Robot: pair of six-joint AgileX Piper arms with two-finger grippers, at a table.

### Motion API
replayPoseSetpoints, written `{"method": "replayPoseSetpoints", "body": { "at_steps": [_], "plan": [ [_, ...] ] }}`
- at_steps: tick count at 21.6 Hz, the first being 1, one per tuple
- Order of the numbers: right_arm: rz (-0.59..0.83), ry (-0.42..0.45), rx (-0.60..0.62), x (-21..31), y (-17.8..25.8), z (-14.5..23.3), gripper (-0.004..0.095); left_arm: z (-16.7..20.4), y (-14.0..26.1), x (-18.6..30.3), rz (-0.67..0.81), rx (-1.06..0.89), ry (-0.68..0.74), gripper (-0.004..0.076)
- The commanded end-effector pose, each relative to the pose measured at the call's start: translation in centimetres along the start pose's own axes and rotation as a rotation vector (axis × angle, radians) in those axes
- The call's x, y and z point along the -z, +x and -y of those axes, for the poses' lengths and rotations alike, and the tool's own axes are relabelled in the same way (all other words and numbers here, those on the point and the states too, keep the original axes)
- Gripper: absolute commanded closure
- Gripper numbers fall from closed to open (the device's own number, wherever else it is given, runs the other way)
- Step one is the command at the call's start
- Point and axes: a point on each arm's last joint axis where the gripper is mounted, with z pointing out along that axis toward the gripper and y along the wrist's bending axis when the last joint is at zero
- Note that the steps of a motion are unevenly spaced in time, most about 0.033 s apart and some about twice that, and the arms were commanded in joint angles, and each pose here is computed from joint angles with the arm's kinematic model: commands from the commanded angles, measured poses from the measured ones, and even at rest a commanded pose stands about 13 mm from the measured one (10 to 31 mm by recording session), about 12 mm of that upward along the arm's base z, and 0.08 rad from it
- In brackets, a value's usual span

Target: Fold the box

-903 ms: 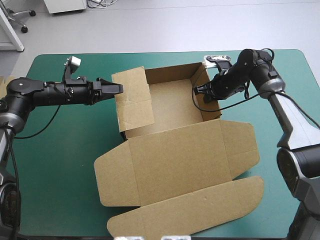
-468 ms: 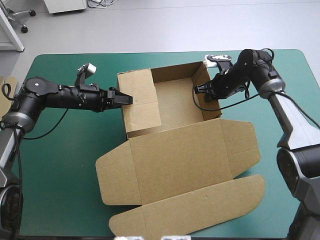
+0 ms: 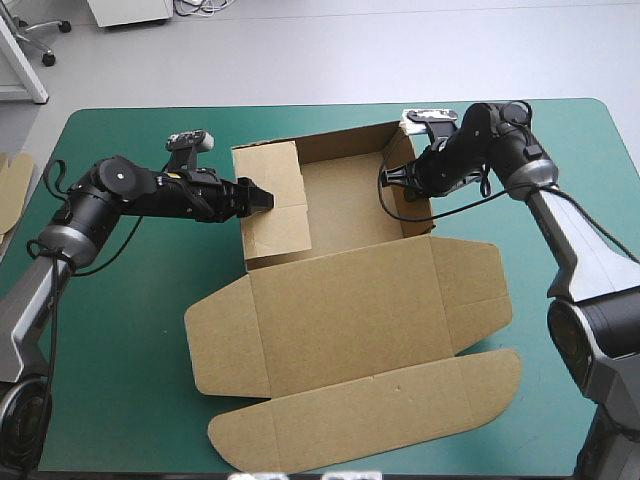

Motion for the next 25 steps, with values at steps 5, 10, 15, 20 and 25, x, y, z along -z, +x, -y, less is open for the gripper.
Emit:
{"method": "replayPoseSetpoints", "body": {
  "at_steps": [5, 10, 15, 20, 25],
  "plan": [
    [0.145, -0.099, -0.011, 3.2, -0.8, -2.9, 0.0921, 2.1, -1.3, 0.6, 0.158, 0.003, -0.07, 0.0204],
    [0.139, -0.101, -0.004, 3.1, -0.7, -3.3, 0.092, 1.1, -0.9, -1.9, 0.105, 0.013, -0.176, 0.0232],
    [0.16, -0.099, -0.015, 3.1, -0.9, -3.5, 0.092, 0.0, -0.8, -2.2, 0.1, 0.022, -0.304, 0.0237],
    [0.15, -0.061, -0.007, 3.0, -0.8, -3.2, 0.092, 0.4, -1.8, -1.3, 0.134, 0.011, -0.333, 0.026],
    [0.157, -0.061, -0.015, 3.1, -0.8, -3.2, 0.0921, 0.0, -2.2, -0.7, 0.08, -0.011, -0.428, 0.0293]
  ]
}}
